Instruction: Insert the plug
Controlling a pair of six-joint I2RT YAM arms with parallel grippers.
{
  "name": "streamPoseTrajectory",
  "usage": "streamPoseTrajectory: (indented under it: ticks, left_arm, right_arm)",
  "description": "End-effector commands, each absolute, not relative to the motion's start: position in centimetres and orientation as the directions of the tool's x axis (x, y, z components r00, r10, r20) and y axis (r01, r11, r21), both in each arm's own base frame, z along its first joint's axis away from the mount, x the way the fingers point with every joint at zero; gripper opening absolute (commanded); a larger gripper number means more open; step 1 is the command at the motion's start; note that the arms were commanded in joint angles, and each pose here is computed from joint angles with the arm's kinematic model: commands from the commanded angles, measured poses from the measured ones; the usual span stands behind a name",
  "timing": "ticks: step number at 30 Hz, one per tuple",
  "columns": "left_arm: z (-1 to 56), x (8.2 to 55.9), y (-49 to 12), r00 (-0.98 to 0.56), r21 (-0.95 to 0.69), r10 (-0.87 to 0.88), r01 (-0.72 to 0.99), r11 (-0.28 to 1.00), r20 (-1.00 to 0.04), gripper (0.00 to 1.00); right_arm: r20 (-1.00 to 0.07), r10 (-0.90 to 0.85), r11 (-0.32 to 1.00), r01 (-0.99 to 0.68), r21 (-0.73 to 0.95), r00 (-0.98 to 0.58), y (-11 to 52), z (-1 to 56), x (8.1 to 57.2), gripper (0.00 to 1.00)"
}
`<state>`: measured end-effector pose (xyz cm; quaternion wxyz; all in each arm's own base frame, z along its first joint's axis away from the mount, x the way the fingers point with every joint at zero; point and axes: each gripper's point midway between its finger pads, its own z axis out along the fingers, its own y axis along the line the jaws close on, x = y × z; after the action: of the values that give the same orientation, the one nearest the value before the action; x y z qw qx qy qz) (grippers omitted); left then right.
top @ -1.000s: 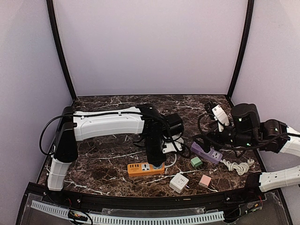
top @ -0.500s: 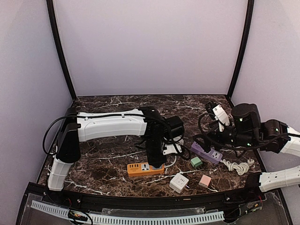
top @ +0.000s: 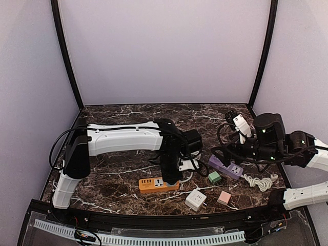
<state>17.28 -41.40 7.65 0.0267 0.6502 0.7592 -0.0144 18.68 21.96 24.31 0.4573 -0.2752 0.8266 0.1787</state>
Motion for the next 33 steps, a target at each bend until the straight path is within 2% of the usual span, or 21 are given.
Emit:
streamPoseTrajectory:
  ticks: [1, 13, 22, 33]
  left_arm:
    - [6.9, 17.4, -40.9, -0.157, 0.043, 0.987, 0.986, 0.158, -0.026, 0.01]
    - [5.2, 18.6, -39.4, -0.214, 0.108, 0.976, 0.972, 0.208, 0.049, 0.01]
    - [4.7, 23.1, -35.8, -0.389, 0.166, 0.916, 0.914, 0.371, 0.094, 0.01]
    - [3.8, 28.6, -32.8, -0.598, 0.156, 0.8, 0.795, 0.586, 0.044, 0.01]
  right_arm:
    - [-0.86, -0.267, 0.792, -0.607, 0.06, -0.434, 21.8, 24.3, 18.8, 0.98]
    - [-0.859, -0.274, 0.79, -0.611, 0.055, -0.433, 21.9, 24.4, 18.8, 0.98]
    - [-0.854, -0.285, 0.786, -0.616, 0.052, -0.435, 22.2, 24.5, 18.9, 0.98]
    - [-0.846, -0.286, 0.785, -0.617, 0.063, -0.45, 22.8, 24.4, 19.0, 0.98]
